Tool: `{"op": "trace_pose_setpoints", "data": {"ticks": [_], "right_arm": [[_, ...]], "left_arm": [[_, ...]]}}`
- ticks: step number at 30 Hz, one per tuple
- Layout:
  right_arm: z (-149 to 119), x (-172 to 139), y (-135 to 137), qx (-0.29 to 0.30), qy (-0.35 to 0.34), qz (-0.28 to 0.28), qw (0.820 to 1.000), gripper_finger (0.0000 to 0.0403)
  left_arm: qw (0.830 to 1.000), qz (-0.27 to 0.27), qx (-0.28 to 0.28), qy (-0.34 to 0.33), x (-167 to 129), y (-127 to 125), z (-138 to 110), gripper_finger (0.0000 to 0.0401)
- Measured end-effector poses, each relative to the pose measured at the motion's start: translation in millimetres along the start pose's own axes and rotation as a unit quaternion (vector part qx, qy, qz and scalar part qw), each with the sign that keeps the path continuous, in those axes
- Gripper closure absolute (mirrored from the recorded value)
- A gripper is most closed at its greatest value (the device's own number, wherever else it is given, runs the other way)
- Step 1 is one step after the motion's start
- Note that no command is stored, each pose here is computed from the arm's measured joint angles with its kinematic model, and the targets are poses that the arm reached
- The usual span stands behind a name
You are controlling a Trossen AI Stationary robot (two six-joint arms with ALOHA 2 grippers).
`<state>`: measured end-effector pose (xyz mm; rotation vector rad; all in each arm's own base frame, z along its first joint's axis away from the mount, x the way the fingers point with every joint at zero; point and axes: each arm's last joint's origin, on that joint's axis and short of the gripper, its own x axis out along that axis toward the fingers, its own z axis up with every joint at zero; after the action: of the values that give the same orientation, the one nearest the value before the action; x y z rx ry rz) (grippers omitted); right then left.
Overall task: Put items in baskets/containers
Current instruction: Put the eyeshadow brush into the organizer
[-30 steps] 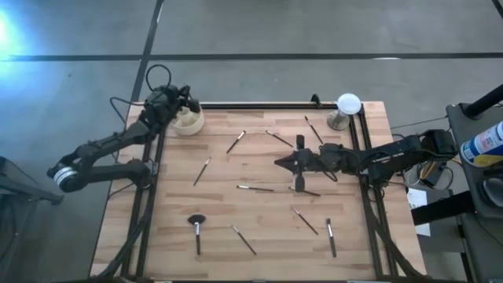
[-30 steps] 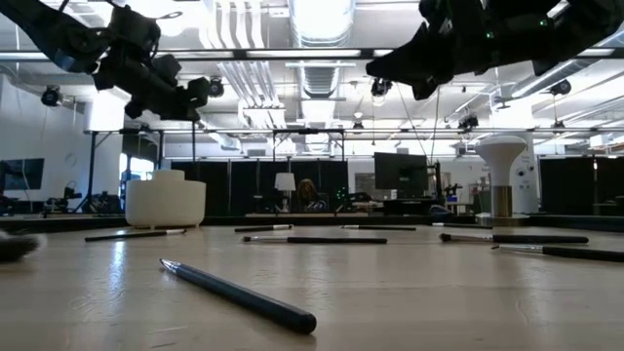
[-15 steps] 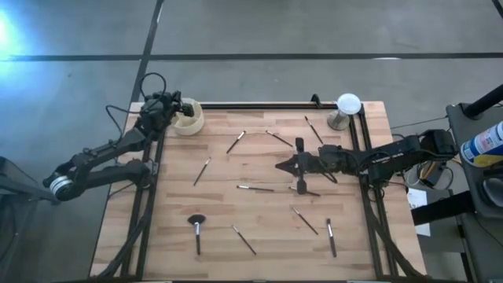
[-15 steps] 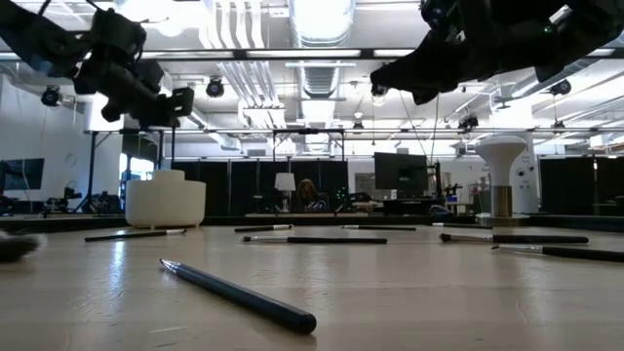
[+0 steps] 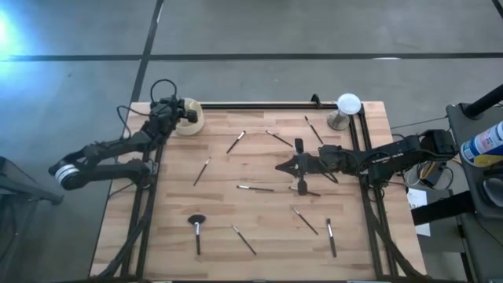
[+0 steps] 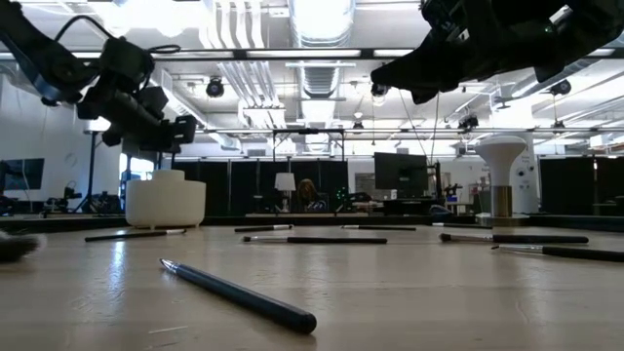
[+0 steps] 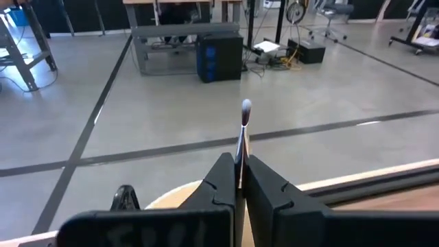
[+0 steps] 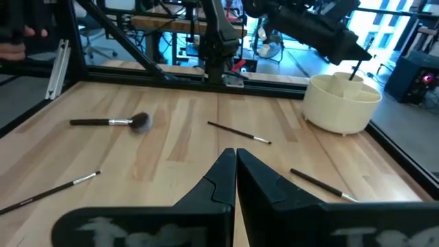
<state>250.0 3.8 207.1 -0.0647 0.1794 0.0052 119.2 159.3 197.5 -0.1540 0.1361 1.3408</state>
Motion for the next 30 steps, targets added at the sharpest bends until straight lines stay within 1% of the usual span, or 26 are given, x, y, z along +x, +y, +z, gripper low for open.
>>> {"op": "trace_pose_setpoints", "data": {"ticks": [3,10,17,22,24,26,30], "right_arm": [[0.0,0.0,0.0,0.002,-0.001,0.000,1.000,0.0394],[0.3,0.0,0.0,0.001,-0.002,0.000,1.000,0.0394],[0.4,0.1,0.0,-0.006,-0.003,-0.001,1.000,0.0394],[0.8,0.1,-0.1,-0.010,-0.005,-0.001,1.000,0.0394],[1.2,0.1,-0.1,-0.010,-0.008,-0.001,1.000,0.0394],[1.3,0.2,-0.2,-0.010,-0.007,-0.002,1.000,0.0394],[2.7,0.6,-0.3,-0.010,-0.009,-0.002,1.000,0.0394]], "left_arm": [[1.000,0.002,0.001,0.012,2.9,-0.8,-4.5,0.0390],[1.000,0.006,-0.015,0.025,5.2,0.1,-10.1,0.0356],[0.999,-0.001,-0.019,0.038,2.9,1.7,-17.3,0.0350],[0.999,-0.020,-0.024,0.032,-2.3,2.5,-12.2,0.0348],[0.999,-0.037,-0.024,0.025,-5.5,2.5,-7.5,0.0348],[0.997,-0.066,-0.024,0.020,-9.1,2.2,-3.7,0.0348],[0.988,-0.150,-0.027,0.018,-17.2,-0.1,0.5,0.0349]]}}
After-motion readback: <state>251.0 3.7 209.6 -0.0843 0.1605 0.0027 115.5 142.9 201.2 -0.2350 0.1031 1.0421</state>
